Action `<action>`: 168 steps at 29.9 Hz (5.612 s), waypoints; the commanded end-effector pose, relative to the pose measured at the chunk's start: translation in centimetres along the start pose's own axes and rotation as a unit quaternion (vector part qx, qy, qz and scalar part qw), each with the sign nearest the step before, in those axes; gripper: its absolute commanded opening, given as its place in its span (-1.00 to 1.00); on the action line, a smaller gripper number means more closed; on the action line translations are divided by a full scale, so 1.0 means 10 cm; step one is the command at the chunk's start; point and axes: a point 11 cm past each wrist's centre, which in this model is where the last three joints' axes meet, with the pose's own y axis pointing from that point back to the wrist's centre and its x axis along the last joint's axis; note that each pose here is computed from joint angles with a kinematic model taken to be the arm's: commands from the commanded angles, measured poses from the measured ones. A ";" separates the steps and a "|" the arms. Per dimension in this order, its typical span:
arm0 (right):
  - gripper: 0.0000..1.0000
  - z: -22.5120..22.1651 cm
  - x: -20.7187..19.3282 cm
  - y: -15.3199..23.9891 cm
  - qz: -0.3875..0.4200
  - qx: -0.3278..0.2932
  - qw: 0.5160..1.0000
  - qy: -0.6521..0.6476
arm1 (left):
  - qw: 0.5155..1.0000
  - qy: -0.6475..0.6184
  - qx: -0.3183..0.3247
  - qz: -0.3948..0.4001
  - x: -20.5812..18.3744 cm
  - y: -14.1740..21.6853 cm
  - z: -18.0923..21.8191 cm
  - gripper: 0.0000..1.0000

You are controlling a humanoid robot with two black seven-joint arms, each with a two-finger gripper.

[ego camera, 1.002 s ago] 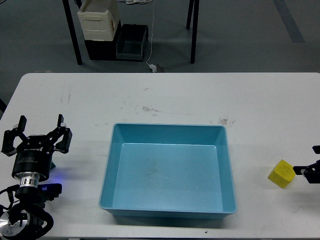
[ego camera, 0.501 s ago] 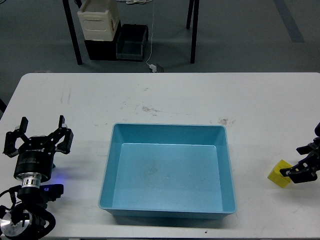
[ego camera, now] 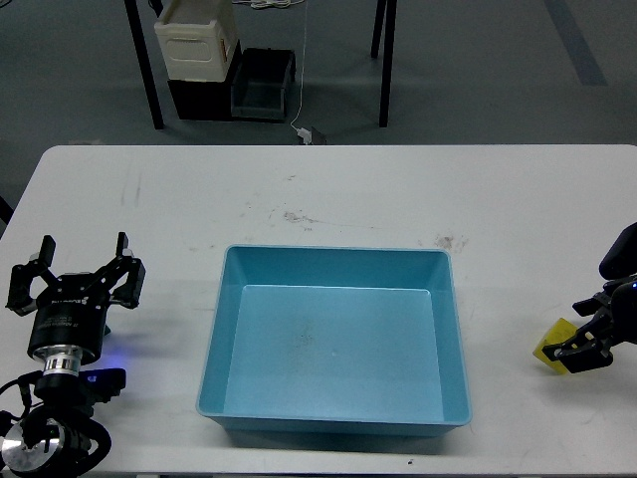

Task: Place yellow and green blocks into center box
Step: 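Lift the yellow cube with the right gripper, then carry the yellow cube over the blue tray and release it inside, then withdraw the right gripper up and away from the tray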

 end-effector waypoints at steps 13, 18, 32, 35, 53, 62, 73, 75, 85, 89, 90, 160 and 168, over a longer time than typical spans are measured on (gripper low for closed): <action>0.85 -0.12 -0.10 -0.15 -0.023 0.019 1.000 0.005 | 1.000 -0.003 -0.003 0.003 0.03 0.00 0.02 1.00; 0.17 -0.04 -0.16 -0.15 -0.029 0.009 1.000 -0.004 | 1.000 -0.003 -0.003 0.003 0.03 0.00 0.02 1.00; -0.91 0.12 0.05 -0.04 -0.013 -0.017 1.000 0.007 | 1.000 -0.003 -0.003 0.004 0.03 0.00 0.02 1.00; -0.98 0.24 0.29 0.15 0.009 -0.042 0.999 0.022 | 1.000 0.003 -0.004 0.004 0.04 0.00 -0.01 1.00; -1.00 -0.51 2.44 1.37 0.140 -0.084 0.950 0.266 | 0.999 0.003 -0.032 -0.015 -0.05 -0.05 0.14 1.00; -1.00 -1.22 2.67 0.82 0.082 -0.013 0.934 0.348 | 0.999 0.000 -0.040 -0.019 -0.09 -0.10 0.20 1.00; -0.98 -1.70 2.47 0.11 0.016 0.060 0.923 0.379 | 0.999 0.001 -0.040 -0.019 -0.10 -0.10 0.20 1.00; -0.97 -1.79 2.44 -0.03 0.006 0.072 0.922 0.381 | 0.999 0.001 -0.041 -0.021 -0.10 -0.11 0.21 1.00; -0.84 -1.80 2.21 -0.55 -0.058 0.072 0.920 0.382 | 0.998 -0.004 -0.049 -0.027 -0.14 -0.13 0.28 1.00; -0.68 -1.80 2.12 -0.67 -0.065 0.081 0.923 0.371 | 0.998 -0.004 -0.054 -0.030 -0.16 -0.14 0.31 1.00; -0.56 -1.78 2.10 -0.70 -0.066 0.081 0.925 0.366 | 0.998 -0.004 -0.056 -0.032 -0.17 -0.15 0.33 1.00; 0.92 -0.40 0.97 0.57 0.655 0.247 0.394 -0.596 | 0.193 -0.916 0.129 -0.327 -1.83 -1.05 0.75 0.99; 0.94 -0.31 0.30 0.51 0.661 0.184 0.353 -0.636 | 0.113 -0.868 0.275 -0.398 -1.88 -0.89 0.33 0.99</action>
